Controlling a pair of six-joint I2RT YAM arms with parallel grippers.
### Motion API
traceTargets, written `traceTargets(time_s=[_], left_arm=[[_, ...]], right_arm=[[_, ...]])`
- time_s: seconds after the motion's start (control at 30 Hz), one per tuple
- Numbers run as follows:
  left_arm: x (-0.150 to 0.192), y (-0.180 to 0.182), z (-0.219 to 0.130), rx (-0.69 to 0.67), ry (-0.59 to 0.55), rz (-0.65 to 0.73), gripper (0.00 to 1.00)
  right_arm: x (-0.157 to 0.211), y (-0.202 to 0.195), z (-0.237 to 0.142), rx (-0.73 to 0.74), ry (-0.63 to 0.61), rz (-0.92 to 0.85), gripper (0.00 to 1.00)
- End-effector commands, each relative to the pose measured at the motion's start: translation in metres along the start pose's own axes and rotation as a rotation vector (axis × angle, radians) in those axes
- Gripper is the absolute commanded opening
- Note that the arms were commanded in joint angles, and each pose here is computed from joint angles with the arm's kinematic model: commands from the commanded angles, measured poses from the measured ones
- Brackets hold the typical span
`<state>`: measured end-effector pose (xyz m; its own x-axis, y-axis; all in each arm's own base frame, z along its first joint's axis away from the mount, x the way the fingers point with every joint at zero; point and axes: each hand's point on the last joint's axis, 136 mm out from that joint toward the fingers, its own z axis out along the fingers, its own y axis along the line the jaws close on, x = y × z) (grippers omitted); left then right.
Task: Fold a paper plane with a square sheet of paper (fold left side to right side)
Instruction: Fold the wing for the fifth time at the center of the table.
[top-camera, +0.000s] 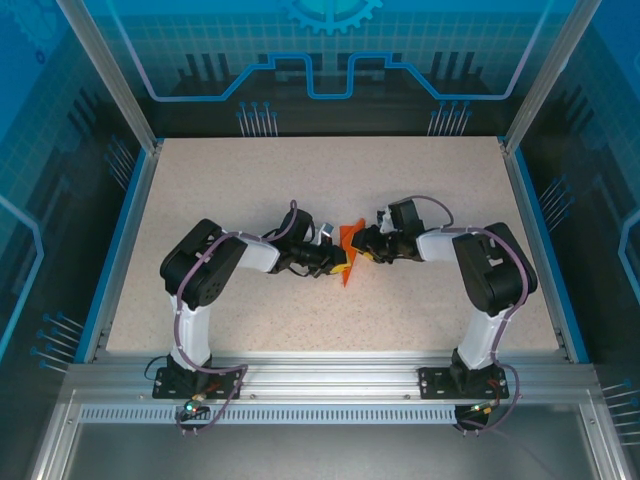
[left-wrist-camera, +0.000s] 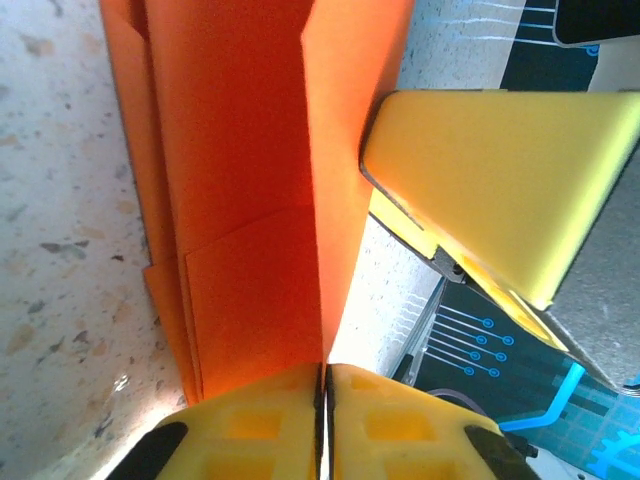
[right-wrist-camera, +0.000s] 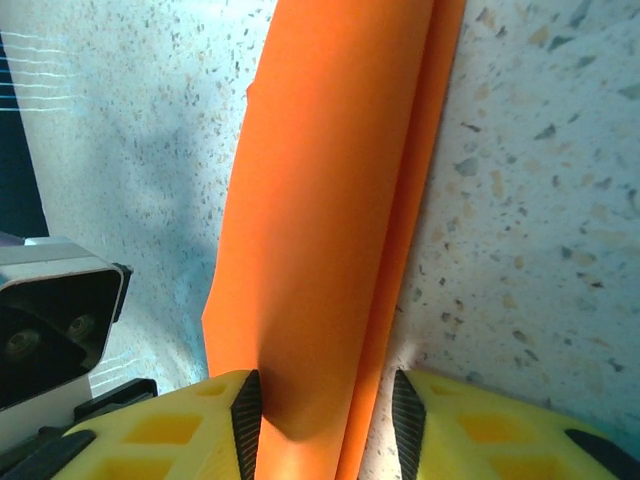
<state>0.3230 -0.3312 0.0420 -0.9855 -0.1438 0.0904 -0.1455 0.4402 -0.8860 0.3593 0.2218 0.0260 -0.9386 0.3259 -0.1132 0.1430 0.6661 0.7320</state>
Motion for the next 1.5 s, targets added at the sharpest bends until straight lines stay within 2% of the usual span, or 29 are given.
traceTargets(time_s=[0.0, 0.27, 0.4, 0.5, 0.63, 1.13, 1.47], left_arm=[[0.003, 0.008, 0.0, 0.0, 0.02, -0.015, 0.16], [0.006, 0.003, -0.01, -0.018, 0.014, 0.016, 0.3], [0.003, 0.003, -0.023, -0.029, -0.005, 0.02, 0.4], [-0.004, 0.006, -0.037, -0.046, -0.032, 0.015, 0.43], [-0.017, 0.008, -0.043, -0.052, -0.048, -0.001, 0.43], [-0.056, 0.008, -0.016, -0.072, -0.023, -0.016, 0.42], [-0.067, 0.003, -0.007, -0.049, -0.007, -0.013, 0.32]], right_arm=[[0.027, -0.029, 0.018, 0.099, 0.092, 0.039, 0.41], [0.033, -0.037, 0.021, 0.119, 0.116, 0.052, 0.4], [0.033, -0.037, 0.021, 0.116, 0.118, 0.052, 0.4], [0.034, -0.037, 0.021, 0.116, 0.12, 0.051, 0.4], [0.034, -0.036, 0.02, 0.115, 0.118, 0.049, 0.39], [0.035, -0.036, 0.021, 0.117, 0.123, 0.044, 0.39], [0.038, -0.038, 0.022, 0.123, 0.134, 0.047, 0.38]])
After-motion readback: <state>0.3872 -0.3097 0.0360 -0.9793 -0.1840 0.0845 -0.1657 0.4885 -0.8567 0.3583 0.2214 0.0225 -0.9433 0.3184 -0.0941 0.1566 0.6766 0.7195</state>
